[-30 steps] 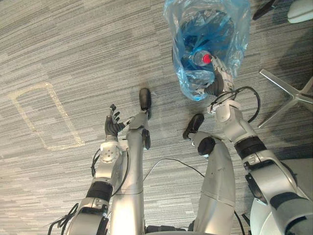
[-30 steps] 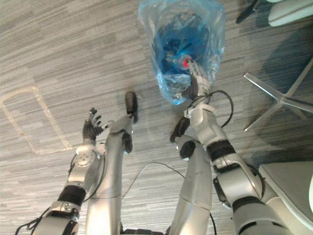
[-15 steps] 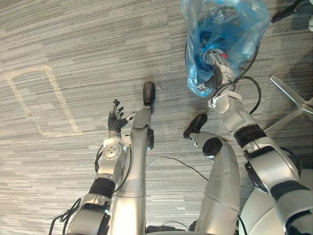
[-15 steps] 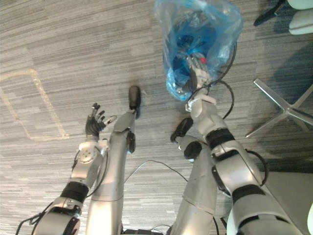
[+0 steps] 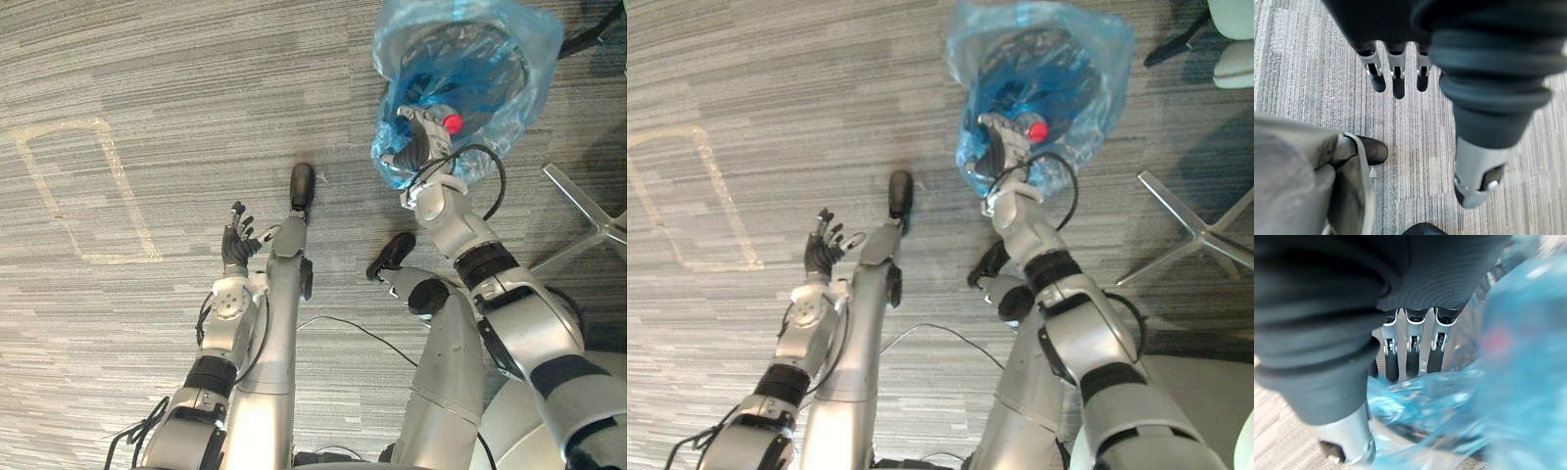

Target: Gather rubbish on tea table into small bin, then transfer packed bag to large trash can.

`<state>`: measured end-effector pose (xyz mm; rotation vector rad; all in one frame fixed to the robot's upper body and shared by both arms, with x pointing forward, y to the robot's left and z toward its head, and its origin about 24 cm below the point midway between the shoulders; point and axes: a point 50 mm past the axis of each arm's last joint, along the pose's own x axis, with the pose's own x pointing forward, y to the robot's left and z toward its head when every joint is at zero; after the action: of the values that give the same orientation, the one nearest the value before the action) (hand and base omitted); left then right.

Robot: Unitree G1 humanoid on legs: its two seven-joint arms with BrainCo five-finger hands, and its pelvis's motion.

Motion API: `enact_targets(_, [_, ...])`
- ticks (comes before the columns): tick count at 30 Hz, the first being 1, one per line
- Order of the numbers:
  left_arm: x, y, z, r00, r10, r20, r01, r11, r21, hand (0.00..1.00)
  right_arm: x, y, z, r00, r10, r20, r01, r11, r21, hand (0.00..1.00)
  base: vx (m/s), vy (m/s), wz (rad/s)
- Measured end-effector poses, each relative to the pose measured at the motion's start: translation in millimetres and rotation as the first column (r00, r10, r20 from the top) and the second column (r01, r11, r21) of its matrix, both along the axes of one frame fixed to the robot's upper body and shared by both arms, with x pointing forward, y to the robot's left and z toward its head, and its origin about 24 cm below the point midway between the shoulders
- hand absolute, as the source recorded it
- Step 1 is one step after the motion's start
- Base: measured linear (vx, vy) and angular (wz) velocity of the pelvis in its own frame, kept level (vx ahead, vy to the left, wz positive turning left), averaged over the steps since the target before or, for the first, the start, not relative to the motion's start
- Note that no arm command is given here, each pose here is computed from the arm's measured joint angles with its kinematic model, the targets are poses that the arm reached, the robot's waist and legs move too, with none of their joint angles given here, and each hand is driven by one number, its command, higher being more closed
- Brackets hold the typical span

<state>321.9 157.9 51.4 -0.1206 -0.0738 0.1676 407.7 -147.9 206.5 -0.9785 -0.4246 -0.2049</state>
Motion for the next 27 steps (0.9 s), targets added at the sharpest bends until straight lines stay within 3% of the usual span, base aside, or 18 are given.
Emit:
enact_targets(13, [-0.1,-2.0,-0.5,1.000,-0.003,-0.002,0.003,1.000,-0.008,0.00,-0.5,-13.4,0.1,1.000,-0.026,-0.009,0.027,0.990,0.141,1.00,-0.05,0.010,0.01])
enact_targets(20, [-1.2,-1.8,-10.1,0.998,-0.002,-0.058,0.003,1.000,0.015,0.00,-11.9,-6.7,-13.0,1.000,0.014,0.012,-0.016,0.979,0.202,1.00,-0.06,-0.001,-0.08])
enact_targets(27, [-21.4,-2.5,-42.2,0.983,-0.003,-0.186,0.012,0.999,0.048,0.00,-42.8,6.5,-66.3,0.995,0.082,-0.052,-0.062,0.950,0.307,1.00,-0.06,-0.026,-0.12])
